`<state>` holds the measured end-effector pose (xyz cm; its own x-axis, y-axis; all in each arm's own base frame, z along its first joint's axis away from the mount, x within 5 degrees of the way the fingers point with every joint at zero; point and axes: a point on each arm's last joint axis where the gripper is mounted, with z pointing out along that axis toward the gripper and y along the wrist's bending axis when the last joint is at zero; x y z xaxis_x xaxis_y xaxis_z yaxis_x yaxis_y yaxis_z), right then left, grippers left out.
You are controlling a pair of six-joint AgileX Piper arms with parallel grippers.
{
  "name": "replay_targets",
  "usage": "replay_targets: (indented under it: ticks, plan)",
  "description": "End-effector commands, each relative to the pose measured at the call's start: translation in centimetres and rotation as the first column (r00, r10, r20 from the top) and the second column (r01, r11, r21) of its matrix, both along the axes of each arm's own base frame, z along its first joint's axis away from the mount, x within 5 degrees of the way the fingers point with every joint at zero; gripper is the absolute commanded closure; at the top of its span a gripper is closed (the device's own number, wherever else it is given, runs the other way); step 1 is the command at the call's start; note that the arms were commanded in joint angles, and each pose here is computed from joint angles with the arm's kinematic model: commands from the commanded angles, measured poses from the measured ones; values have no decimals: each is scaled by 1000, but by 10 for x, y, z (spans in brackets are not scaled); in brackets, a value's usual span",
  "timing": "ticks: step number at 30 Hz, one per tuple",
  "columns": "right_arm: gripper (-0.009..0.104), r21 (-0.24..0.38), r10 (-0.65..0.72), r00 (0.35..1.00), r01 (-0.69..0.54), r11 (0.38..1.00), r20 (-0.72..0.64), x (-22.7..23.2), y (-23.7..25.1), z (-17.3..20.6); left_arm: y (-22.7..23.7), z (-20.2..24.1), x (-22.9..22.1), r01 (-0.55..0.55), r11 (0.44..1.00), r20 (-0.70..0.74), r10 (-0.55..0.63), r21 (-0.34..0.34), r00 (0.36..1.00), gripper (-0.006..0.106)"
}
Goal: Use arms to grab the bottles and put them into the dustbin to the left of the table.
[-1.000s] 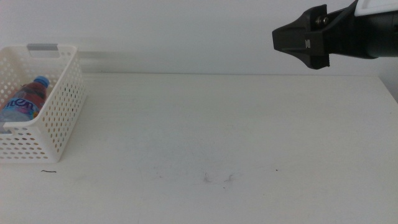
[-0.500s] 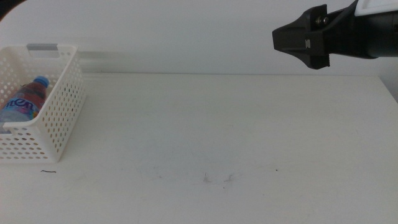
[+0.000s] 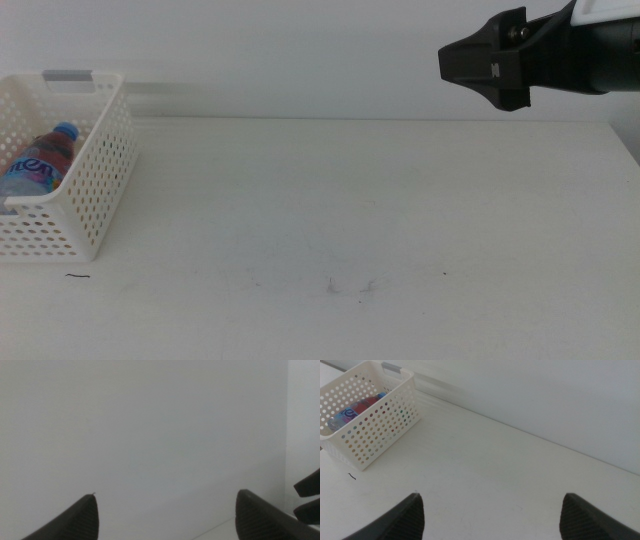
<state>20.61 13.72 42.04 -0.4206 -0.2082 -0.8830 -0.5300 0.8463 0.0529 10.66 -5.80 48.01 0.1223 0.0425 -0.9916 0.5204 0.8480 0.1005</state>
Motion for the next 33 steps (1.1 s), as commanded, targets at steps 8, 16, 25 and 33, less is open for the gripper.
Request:
replay_targets:
  ticks: [8, 16, 25, 33]
  plan:
    - [7, -10, 3, 1000, -3, 1000, 15, 0, 0, 0, 1, -2, 1, -10, 998, -36, 8, -54, 999, 7]
    - [7, -6, 4, 1000, -4, 1000, 12, 0, 0, 0, 14, -17, 7, -183, 981, -220, 165, -67, 961, 7]
    - [7, -6, 4, 1000, -4, 1000, 12, 0, 0, 0, 14, -15, 8, -183, 981, -201, 166, -71, 965, 7]
    - [7, 3, 6, 1000, -6, 1000, 3, -1, 1, 0, 13, -23, 10, -184, 981, -223, 167, -57, 960, 7]
